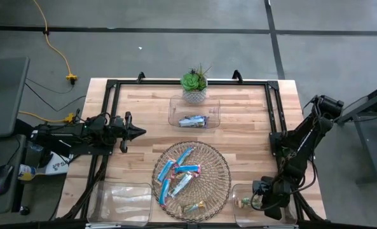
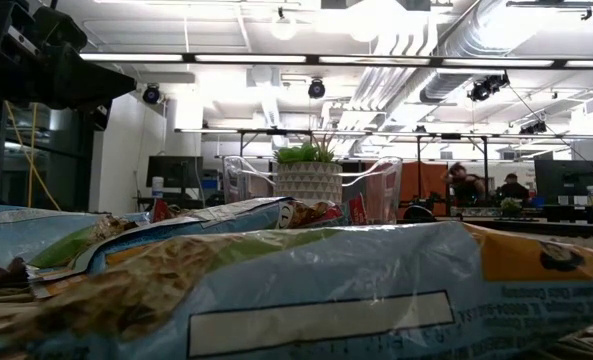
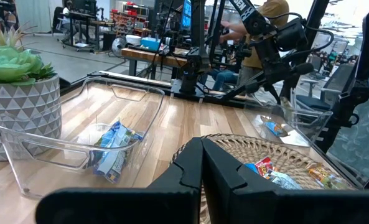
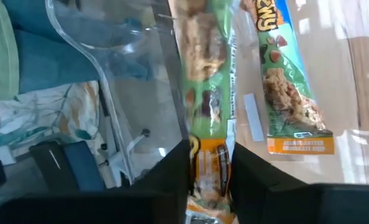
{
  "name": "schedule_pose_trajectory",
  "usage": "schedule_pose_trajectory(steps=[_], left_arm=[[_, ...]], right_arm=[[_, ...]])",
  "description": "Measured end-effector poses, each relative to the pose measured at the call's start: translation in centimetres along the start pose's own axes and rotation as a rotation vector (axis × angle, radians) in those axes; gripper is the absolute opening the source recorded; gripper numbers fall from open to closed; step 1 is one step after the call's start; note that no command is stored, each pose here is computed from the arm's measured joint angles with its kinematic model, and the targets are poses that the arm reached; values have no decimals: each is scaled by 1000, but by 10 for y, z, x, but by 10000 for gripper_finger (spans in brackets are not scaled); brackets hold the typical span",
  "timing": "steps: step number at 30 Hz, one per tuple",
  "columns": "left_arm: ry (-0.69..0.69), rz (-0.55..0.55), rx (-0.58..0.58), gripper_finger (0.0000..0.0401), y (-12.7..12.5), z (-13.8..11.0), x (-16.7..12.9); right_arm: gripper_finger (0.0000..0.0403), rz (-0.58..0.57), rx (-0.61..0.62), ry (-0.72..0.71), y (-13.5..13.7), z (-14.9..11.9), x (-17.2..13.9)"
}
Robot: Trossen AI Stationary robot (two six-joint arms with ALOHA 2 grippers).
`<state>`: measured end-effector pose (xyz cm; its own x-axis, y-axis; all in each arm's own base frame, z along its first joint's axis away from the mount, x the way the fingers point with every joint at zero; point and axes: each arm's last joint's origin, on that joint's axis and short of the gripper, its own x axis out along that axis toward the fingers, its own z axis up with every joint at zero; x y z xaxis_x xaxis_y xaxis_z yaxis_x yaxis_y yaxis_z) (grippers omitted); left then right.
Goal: Pick and place Granola Bars by type
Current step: Put the yellow granola bar into the bottom right transparent bin
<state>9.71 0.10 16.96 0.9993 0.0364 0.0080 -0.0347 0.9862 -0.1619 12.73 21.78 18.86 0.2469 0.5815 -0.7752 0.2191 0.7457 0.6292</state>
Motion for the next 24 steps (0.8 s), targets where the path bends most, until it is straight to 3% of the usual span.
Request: schedule_pose_trajectory(steps=[10, 18, 24], left_arm=[[0, 0, 0, 1, 0, 0, 0], [0, 0, 0, 1, 0, 0, 0], [0, 0, 0, 1, 0, 0, 0]], right_arm=[[183, 37, 35, 3, 4, 1, 0], [184, 142, -2, 44, 29, 13, -13], [179, 228, -100, -93, 61, 37, -37]])
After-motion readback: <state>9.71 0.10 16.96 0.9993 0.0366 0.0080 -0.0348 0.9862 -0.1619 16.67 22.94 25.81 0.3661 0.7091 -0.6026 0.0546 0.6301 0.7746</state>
